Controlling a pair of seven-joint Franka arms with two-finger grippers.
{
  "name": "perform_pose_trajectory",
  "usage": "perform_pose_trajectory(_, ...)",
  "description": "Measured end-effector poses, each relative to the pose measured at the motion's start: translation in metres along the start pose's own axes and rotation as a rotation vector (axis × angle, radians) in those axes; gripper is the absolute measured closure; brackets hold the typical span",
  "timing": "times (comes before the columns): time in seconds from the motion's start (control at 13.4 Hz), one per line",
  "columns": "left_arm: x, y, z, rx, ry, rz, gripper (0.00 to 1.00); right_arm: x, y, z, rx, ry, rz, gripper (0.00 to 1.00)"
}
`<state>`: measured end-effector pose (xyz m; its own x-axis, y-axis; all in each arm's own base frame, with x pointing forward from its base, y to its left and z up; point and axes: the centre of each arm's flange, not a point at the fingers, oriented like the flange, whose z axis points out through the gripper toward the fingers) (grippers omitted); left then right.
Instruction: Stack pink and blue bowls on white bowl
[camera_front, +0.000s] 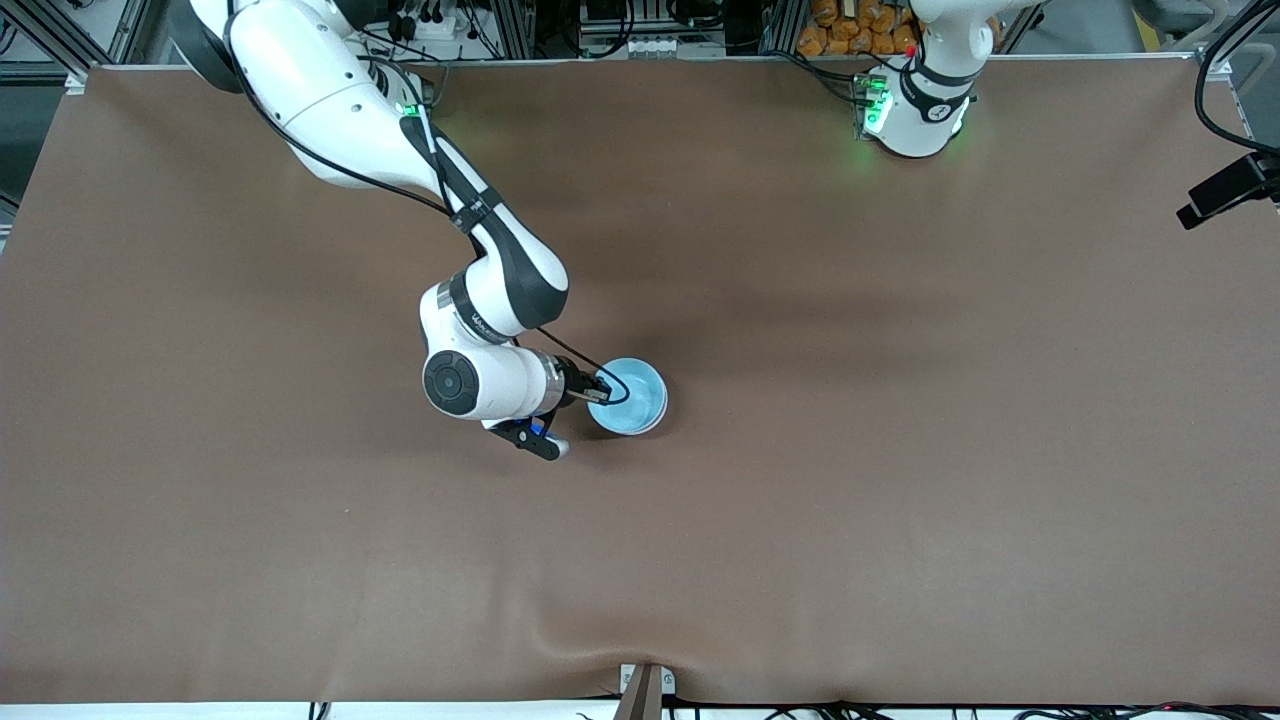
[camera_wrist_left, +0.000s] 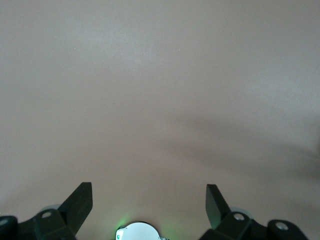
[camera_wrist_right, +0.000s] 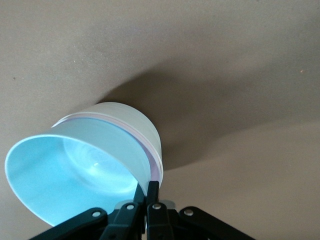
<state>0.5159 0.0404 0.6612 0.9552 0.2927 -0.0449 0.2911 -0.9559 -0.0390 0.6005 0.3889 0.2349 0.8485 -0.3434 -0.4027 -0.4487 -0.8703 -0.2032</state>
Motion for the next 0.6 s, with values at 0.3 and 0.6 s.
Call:
perform_pose_trajectory(0.3,-0.0010,0.0015,0.0005,0.001,-0.006,0.003,0.00,-0.0001,0.0009,0.0018,-0.003,-0.002,0.001,0.97)
perform_pose_trajectory(0.6,-0.0014,0.0025,0.0009,0.002,-0.008,0.005,0.00,-0.0001,0.0017,0.0030,-0.006,-0.003,-0.013,0.82)
